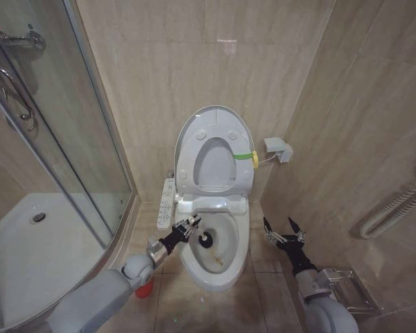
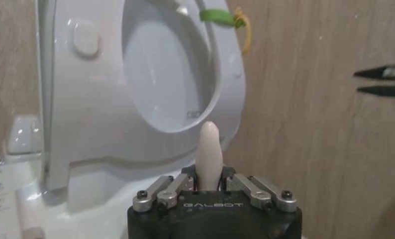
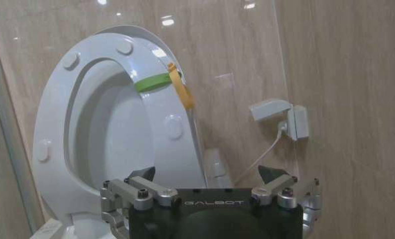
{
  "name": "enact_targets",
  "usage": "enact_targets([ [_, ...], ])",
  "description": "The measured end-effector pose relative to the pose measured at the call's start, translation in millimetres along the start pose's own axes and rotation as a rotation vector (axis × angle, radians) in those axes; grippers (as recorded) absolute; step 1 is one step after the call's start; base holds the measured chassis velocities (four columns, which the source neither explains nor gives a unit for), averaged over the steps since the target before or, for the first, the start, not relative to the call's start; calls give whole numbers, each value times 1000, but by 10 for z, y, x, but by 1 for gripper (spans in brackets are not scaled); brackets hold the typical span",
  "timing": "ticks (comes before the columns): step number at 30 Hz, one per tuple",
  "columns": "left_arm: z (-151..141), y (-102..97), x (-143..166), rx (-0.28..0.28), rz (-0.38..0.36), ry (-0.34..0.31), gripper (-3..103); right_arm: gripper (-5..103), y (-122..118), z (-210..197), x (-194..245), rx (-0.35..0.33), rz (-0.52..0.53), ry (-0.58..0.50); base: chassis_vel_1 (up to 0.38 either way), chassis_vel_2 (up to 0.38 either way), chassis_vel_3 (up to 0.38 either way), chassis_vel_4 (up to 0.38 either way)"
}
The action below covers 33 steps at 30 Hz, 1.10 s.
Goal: Open the toilet lid, clean the toilet bowl with a toilet brush, close the toilet lid, and flush.
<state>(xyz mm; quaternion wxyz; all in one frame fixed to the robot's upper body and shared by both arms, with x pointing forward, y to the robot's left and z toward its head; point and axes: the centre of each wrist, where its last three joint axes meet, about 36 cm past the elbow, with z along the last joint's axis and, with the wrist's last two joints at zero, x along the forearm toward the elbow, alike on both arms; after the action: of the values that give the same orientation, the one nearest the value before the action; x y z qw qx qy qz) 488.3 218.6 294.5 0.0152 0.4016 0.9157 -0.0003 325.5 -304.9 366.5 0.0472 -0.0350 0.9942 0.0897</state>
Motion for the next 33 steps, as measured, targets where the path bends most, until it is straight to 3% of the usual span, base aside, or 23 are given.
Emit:
enact_targets([
  [6, -125, -243, -14, 39, 42, -57, 22, 100, 0, 0, 0, 0, 0, 0, 0, 0, 0, 0],
  [12, -186, -362, -54, 59, 67, -76, 22, 100, 0, 0, 0, 0, 0, 0, 0, 0, 0, 0],
  [16, -168, -504, -72, 115, 66, -57, 22, 100, 0, 0, 0, 0, 0, 0, 0, 0, 0, 0],
  [24, -77, -622, -14, 153, 66, -28, 22, 100, 0, 0, 0, 0, 0, 0, 0, 0, 0, 0],
  [30, 31, -613, 64, 161, 50, 10, 22, 100, 0, 0, 0, 0, 0, 0, 0, 0, 0, 0],
  [33, 161, -506, 106, 155, 16, 39, 22, 100, 0, 0, 0, 0, 0, 0, 0, 0, 0, 0],
])
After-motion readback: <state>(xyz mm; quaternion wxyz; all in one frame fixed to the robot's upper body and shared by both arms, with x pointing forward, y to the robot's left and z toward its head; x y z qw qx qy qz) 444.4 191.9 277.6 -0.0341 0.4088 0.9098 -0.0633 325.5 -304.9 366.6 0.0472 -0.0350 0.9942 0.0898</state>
